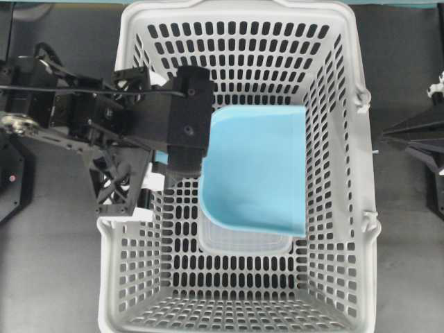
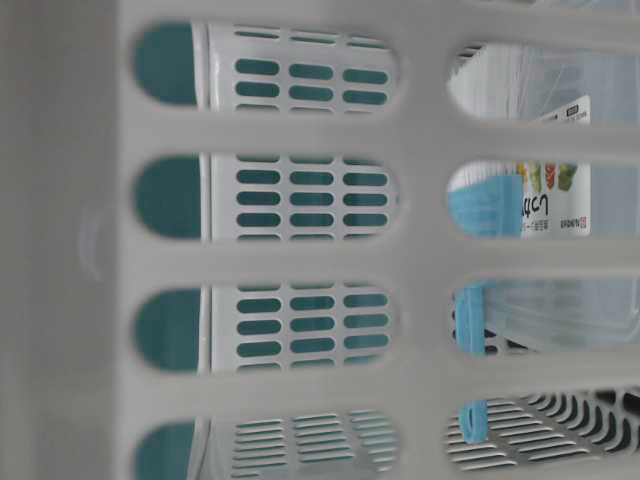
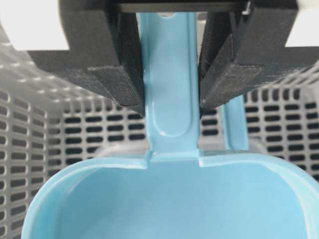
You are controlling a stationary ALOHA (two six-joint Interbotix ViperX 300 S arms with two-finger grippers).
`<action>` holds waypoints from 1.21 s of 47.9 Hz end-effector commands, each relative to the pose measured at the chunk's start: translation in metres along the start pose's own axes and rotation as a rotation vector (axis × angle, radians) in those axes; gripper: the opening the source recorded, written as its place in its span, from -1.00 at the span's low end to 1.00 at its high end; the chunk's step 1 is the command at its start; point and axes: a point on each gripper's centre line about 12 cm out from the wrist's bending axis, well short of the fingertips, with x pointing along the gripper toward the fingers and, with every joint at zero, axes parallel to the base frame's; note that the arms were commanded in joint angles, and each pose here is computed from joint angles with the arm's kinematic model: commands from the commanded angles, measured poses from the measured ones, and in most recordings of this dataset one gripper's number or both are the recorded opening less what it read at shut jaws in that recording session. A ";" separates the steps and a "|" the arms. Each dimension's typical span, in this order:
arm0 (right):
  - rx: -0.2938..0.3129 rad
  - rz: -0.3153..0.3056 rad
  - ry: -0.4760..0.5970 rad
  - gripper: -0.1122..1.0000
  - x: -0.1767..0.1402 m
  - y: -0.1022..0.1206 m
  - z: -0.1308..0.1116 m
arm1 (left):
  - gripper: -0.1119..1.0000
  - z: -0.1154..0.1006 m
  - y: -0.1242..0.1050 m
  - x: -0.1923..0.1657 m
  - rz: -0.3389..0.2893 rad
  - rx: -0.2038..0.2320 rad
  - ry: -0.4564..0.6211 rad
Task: Pick up the dustpan from the shopping basket with the left arm.
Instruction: 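Lift the dustpan upward out of the basket with the left gripper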
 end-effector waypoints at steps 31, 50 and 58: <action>0.010 0.025 -0.006 -0.82 0.001 0.005 0.002 | -0.27 -0.005 -0.001 -0.018 -0.012 -0.001 -0.211; 0.010 0.039 0.016 -0.82 0.001 0.008 0.000 | -0.27 -0.006 -0.001 -0.013 -0.013 0.001 -0.208; 0.011 0.043 0.017 -0.82 0.001 0.009 0.000 | -0.27 -0.005 -0.001 -0.013 -0.013 0.001 -0.216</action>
